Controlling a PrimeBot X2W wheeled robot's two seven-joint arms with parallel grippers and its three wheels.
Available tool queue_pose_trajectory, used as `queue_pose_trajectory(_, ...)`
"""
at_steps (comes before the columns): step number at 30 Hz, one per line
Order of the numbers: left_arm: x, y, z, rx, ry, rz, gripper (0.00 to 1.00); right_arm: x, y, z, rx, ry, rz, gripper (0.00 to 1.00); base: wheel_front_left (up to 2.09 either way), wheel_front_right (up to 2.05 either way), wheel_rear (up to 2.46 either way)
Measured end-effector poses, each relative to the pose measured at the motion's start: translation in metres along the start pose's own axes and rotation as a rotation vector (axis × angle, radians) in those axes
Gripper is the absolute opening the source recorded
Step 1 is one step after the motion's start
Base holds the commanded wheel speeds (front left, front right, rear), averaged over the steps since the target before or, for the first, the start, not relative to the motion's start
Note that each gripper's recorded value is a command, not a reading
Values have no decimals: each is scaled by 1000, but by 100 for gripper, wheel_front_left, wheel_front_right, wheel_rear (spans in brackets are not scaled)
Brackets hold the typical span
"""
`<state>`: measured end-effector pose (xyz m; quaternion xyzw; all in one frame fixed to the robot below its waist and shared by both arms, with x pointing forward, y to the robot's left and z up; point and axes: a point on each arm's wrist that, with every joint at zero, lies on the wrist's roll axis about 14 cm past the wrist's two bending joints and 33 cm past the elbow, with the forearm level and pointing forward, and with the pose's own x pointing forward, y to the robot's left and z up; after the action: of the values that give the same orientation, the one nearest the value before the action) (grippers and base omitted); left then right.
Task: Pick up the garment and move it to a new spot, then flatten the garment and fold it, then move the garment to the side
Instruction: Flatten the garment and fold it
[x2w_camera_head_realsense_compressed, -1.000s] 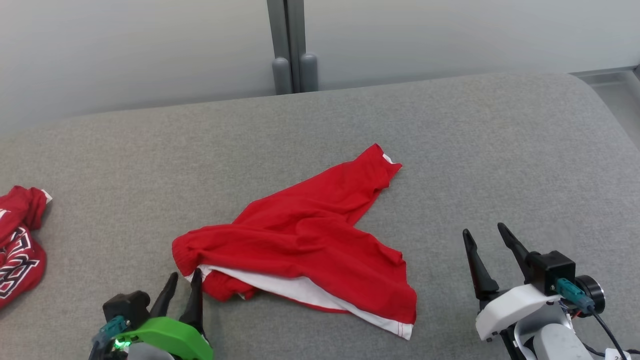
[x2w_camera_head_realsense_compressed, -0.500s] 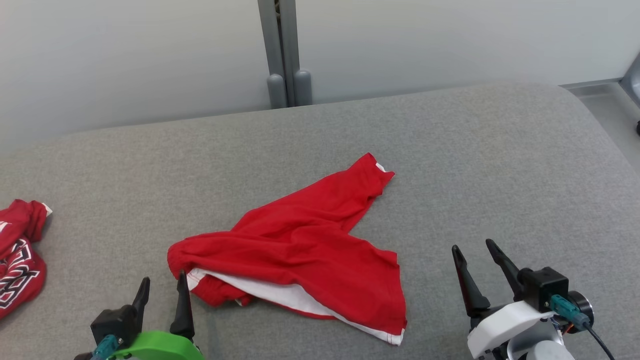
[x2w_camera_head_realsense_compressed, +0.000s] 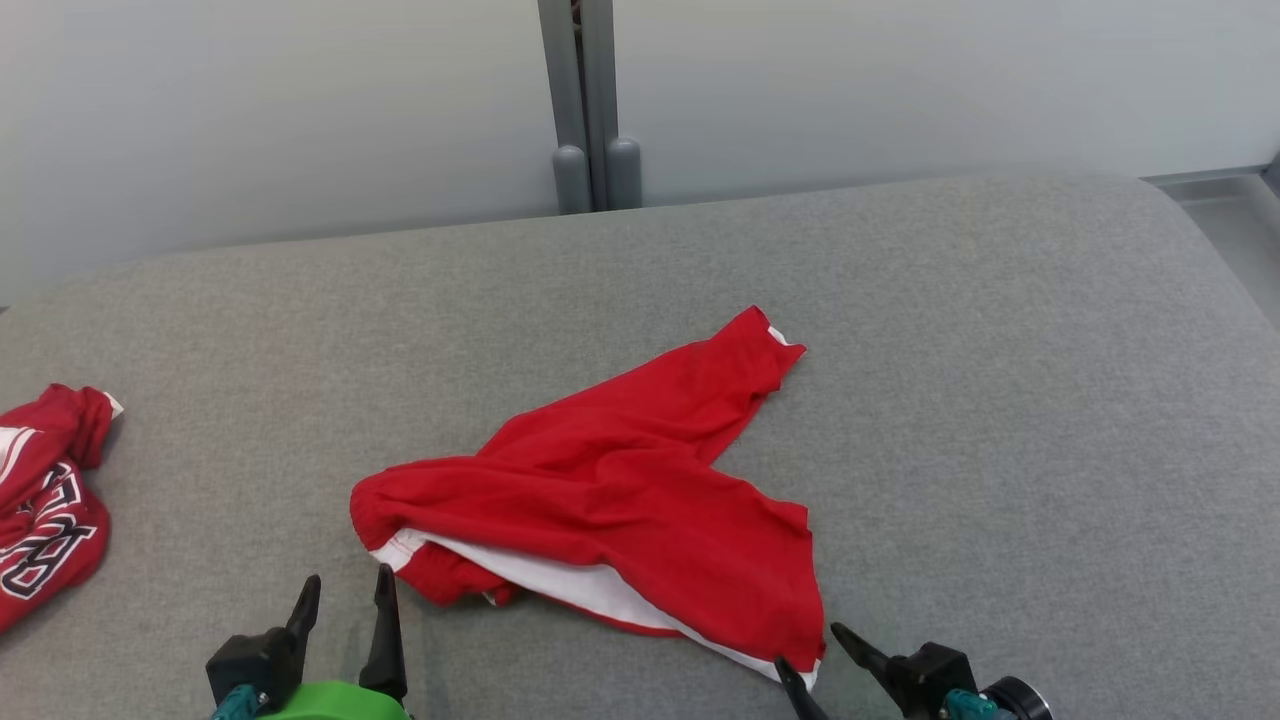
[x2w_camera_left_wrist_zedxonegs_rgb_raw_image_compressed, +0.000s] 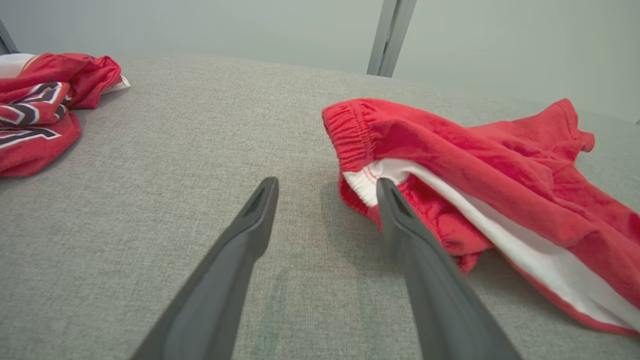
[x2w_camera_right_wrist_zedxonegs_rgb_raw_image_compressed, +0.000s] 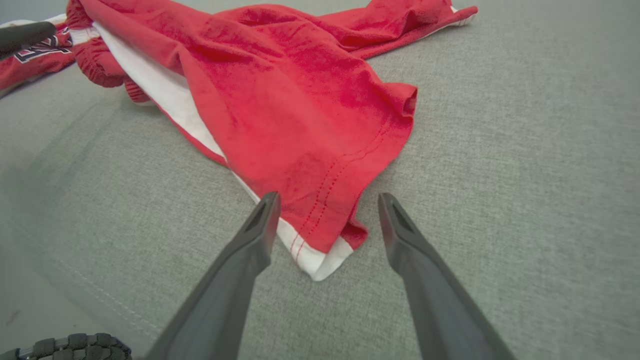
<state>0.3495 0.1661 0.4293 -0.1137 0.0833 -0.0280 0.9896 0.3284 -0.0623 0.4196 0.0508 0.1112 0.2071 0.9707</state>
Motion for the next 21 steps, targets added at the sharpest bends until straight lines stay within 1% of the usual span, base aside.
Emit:
queue_pose_trajectory(3,-3,0,-4,-9,9,2,100,-1,9,-11,3,35,27,100,0,0,0)
queue_pose_trajectory(7,-4,0,-5,-13,14,2,100,-1,10,-16,31,50,28,100,0,0,0)
queue_pose_trajectory(13,-4,-2,-6,-16,15,-2,100,8,10,-10,57,40,34,100,0,0,0)
queue_pose_trajectory(14,-4,-2,-7,-16,17,-2,100,9,11,-10,62,39,35,97,0,0,0)
queue_pose_trajectory(15,-4,-1,-7,-17,18,-1,100,10,11,-10,68,40,35,77,0,0,0)
queue_pose_trajectory(16,-4,-1,-7,-18,19,-1,100,10,11,-10,70,40,36,60,0,0,0)
queue_pose_trajectory(17,-4,-1,-8,-18,21,1,100,12,10,-9,71,37,36,41,0,0,0)
queue_pose_trajectory(18,-4,0,-8,-19,22,2,100,14,10,-7,72,33,36,24,0,0,0)
queue_pose_trajectory(19,-4,0,-9,-20,23,3,100,16,8,-5,79,28,32,0,0,0,0)
queue_pose_trajectory(21,-4,1,-9,-23,25,6,100,20,3,2,90,7,18,0,0,0,0)
